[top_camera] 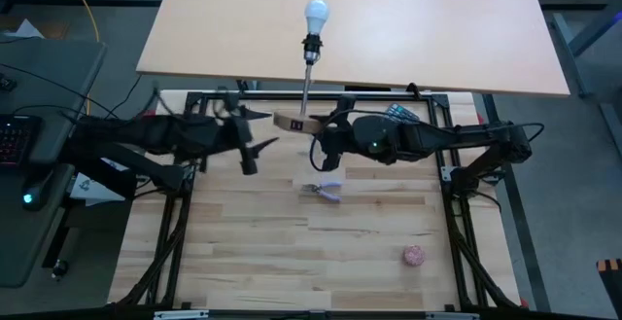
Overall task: Screw lightbulb
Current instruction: Remove the light bulb from the lamp socket
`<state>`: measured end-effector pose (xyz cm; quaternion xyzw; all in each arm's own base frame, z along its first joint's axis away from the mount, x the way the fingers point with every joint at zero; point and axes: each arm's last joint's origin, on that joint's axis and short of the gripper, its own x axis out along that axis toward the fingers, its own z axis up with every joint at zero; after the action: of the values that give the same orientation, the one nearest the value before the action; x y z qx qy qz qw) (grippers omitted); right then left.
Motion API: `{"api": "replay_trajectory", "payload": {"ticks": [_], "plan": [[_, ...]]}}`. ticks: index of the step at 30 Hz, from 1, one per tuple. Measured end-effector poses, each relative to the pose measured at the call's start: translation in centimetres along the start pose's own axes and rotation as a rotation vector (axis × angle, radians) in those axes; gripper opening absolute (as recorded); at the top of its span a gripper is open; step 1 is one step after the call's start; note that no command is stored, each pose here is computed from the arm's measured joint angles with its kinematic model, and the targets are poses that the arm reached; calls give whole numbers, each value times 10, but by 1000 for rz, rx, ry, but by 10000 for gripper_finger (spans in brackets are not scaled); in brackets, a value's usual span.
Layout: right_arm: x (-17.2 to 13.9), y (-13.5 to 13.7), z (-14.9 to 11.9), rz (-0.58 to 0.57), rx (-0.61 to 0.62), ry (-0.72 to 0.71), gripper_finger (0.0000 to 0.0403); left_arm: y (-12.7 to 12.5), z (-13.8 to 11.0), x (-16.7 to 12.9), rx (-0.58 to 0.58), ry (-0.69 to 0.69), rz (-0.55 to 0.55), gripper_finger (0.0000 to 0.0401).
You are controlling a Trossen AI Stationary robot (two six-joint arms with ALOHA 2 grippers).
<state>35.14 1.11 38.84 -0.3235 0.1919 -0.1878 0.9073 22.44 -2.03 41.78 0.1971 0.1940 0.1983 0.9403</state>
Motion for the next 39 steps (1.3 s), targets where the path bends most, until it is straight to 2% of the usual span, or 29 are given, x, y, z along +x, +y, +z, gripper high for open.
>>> {"api": "replay_trajectory", "payload": {"ticks": [2, 5, 7, 10, 14, 16, 19, 22, 32, 39], "plan": [[3, -4, -3, -18, -30, 15, 123, 9, -2, -12, -130, 3, 1, 252], [7, -11, -8, -36, -53, 33, 123, 19, -16, -30, -490, 13, 6, 251], [9, -15, -10, -40, -66, 36, 123, 18, -36, -36, -708, 22, 22, 250], [12, -18, -13, -38, -83, 37, 123, 2, -73, -35, -1084, -29, 84, 249], [16, -16, -14, -13, -158, 33, 123, -28, -116, -17, -1667, -300, 103, 250], [18, -12, -15, 5, -187, 31, 123, -40, -132, -7, -1891, -453, 58, 250], [25, -4, -18, 23, -224, 56, 123, -50, -150, 3, -2159, -649, -2, 250], [33, 1, -20, 18, -232, 66, 123, -51, -150, 5, -2262, -769, -31, 250], [50, 15, -19, -17, -367, 50, 123, -60, -122, 24, -2283, -743, -84, 250], [47, 20, -14, -18, -413, 31, 123, -65, -121, 34, -2284, -710, -93, 250]]}}
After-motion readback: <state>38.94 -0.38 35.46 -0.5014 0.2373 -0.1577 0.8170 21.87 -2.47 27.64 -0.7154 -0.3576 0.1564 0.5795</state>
